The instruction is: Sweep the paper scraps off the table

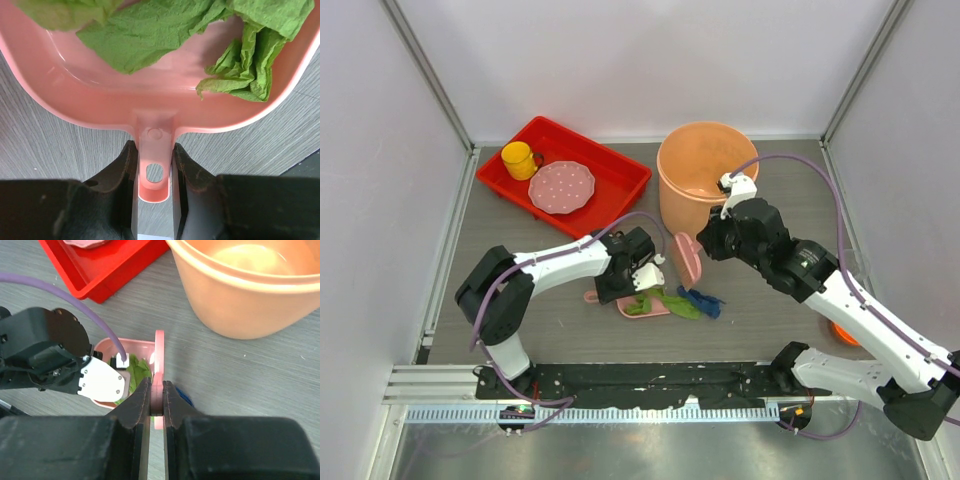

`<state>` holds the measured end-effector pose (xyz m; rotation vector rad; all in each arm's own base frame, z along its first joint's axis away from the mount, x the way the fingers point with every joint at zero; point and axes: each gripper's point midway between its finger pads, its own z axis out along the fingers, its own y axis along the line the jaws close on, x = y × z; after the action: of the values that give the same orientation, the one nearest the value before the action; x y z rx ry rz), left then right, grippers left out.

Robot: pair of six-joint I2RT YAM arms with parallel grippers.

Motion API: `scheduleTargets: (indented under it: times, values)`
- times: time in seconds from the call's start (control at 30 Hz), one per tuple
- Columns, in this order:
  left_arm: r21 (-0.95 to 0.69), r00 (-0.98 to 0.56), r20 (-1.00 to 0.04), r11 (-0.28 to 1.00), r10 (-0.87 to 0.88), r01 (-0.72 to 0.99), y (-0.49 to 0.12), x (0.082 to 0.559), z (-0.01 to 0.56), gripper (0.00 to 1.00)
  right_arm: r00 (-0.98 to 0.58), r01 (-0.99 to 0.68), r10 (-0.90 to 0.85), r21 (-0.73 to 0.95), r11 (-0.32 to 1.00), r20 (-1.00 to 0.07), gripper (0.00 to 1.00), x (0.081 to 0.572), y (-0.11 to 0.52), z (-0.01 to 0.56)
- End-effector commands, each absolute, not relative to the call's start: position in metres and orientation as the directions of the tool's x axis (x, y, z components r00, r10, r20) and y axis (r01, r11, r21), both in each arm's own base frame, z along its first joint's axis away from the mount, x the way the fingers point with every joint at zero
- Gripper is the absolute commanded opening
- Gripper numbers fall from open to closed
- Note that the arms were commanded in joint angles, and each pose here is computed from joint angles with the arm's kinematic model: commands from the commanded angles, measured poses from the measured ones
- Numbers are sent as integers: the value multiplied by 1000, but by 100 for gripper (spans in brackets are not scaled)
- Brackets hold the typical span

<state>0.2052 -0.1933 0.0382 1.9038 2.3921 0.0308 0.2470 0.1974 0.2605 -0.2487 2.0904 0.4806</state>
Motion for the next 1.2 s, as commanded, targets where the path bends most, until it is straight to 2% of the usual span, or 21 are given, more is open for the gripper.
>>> scheduleTargets:
  times: [0.0, 0.37, 0.67, 0.77, 1.0, 1.17]
  values:
    - [95, -218, -96, 227, 971, 969, -204, 217, 48, 0, -543, -355, 2, 231, 906, -840, 1, 241, 191, 263]
    - [93, -214, -92, 223, 972, 970, -204, 216, 46, 0, -705, -367, -38, 320, 873, -708, 1, 205, 199, 216]
    - [95, -211, -96, 220, 973, 971, -204, 217, 49, 0, -696, -175, -119, 7, 985, -708, 1, 226, 138, 194]
    - [93, -211, -95, 220, 973, 971, -204, 216, 48, 0, -689, -170, -129, -13, 985, -713, 1, 228, 135, 197]
    - [85, -217, -97, 225, 971, 971, -206, 217, 47, 0, -677, -264, -131, 73, 962, -724, 1, 228, 160, 196]
    - [80, -217, -97, 225, 971, 971, -210, 219, 45, 0, -687, -376, -81, 259, 890, -722, 1, 228, 209, 188]
